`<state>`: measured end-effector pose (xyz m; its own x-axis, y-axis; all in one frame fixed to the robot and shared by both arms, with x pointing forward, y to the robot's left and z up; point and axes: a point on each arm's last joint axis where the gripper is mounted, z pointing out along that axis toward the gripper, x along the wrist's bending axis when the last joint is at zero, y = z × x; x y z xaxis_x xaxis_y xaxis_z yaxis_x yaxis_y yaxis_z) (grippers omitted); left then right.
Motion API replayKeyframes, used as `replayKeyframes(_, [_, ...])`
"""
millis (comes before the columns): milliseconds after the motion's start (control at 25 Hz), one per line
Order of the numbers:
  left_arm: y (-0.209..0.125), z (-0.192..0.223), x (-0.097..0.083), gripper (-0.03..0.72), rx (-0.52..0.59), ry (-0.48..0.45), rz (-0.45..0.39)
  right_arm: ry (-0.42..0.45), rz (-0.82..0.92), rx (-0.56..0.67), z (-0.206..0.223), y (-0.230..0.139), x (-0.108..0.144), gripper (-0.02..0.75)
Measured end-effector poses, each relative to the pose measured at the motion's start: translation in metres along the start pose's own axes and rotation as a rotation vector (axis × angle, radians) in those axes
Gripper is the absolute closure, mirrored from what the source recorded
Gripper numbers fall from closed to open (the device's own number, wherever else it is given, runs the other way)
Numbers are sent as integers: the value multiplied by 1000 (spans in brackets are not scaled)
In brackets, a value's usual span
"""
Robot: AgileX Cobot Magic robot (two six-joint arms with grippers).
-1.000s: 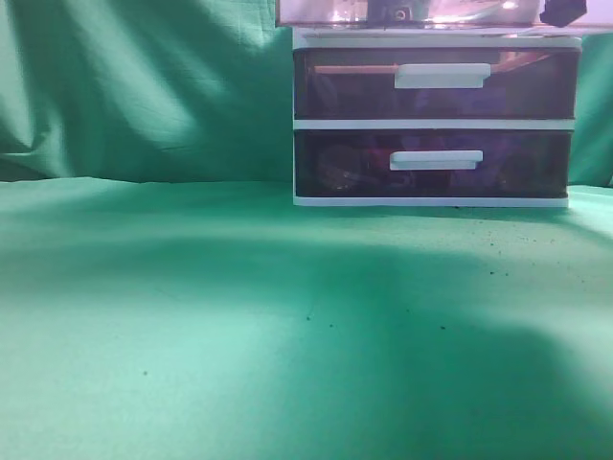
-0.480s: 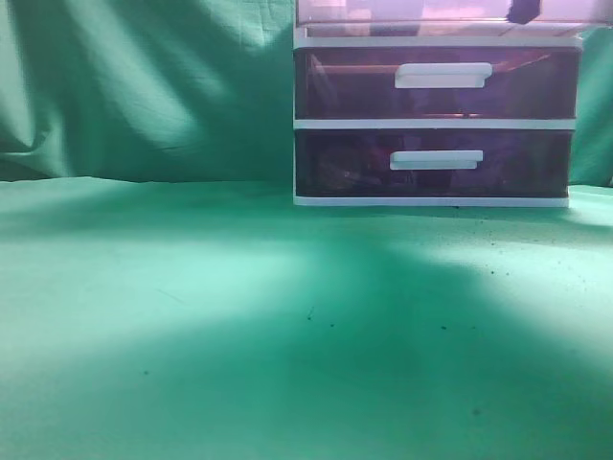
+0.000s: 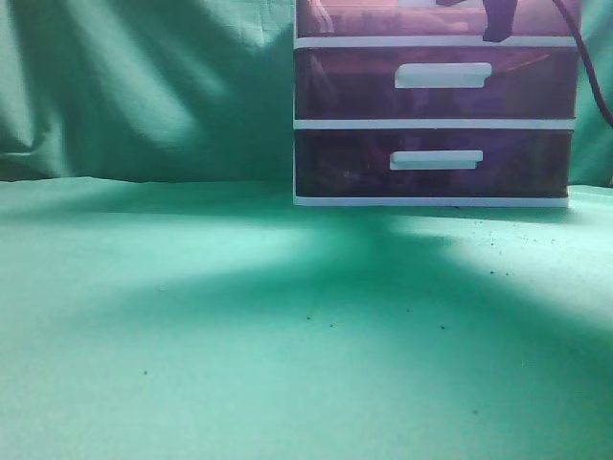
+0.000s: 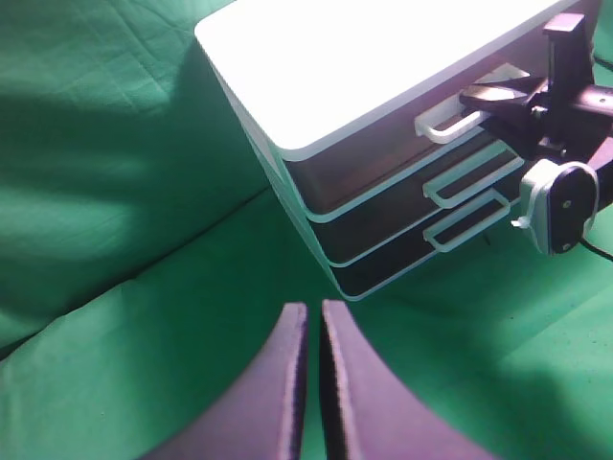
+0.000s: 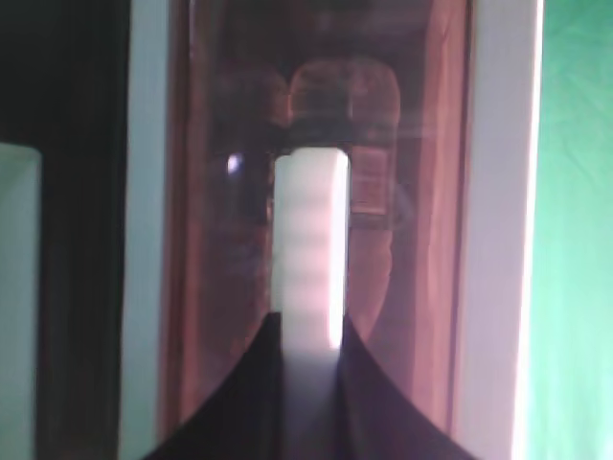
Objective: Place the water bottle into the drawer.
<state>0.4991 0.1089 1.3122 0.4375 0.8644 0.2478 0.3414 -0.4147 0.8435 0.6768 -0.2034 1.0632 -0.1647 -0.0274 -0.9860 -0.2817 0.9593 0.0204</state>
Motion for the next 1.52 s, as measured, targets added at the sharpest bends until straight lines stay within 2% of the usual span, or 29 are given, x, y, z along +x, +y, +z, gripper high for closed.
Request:
replayKeyframes(320, [0, 0, 0, 688, -2, -4, 7, -20, 76, -21, 3, -3, -2, 661])
replayKeyframes(520, [2, 0, 0, 688, -24, 4, 10, -34, 282, -30, 2, -5, -5, 435])
replayKeyframes(600, [2, 0, 0, 688, -25, 5, 12, -25, 316, -35, -2, -5, -8, 372])
replayKeyframes(680, [2, 0, 2, 688, -27, 22, 17, -10, 354, -49, -7, -3, -8, 384])
replayKeyframes(720, [3, 0, 3, 688, -27, 29, 20, -10, 360, -60, -11, -1, -10, 343])
replayKeyframes(1040, [3, 0, 2, 688, -28, 26, 19, -3, 448, -151, -60, 11, -20, 352])
replayKeyframes(1120, [3, -2, 1, 688, -31, 2, 17, 6, 483, -164, -76, 14, -22, 352])
replayKeyframes(1240, [4, -17, -3, 688, -58, -95, 22, 12, 579, -195, -110, 22, -32, 352])
replayKeyframes(1440, [4, -73, 5, 688, -156, -224, 0, 17, 693, -288, -179, 40, -54, 633])
replayKeyframes(1520, [1, -94, 10, 688, -185, -245, -5, 47, 756, -317, -203, 45, -61, 702])
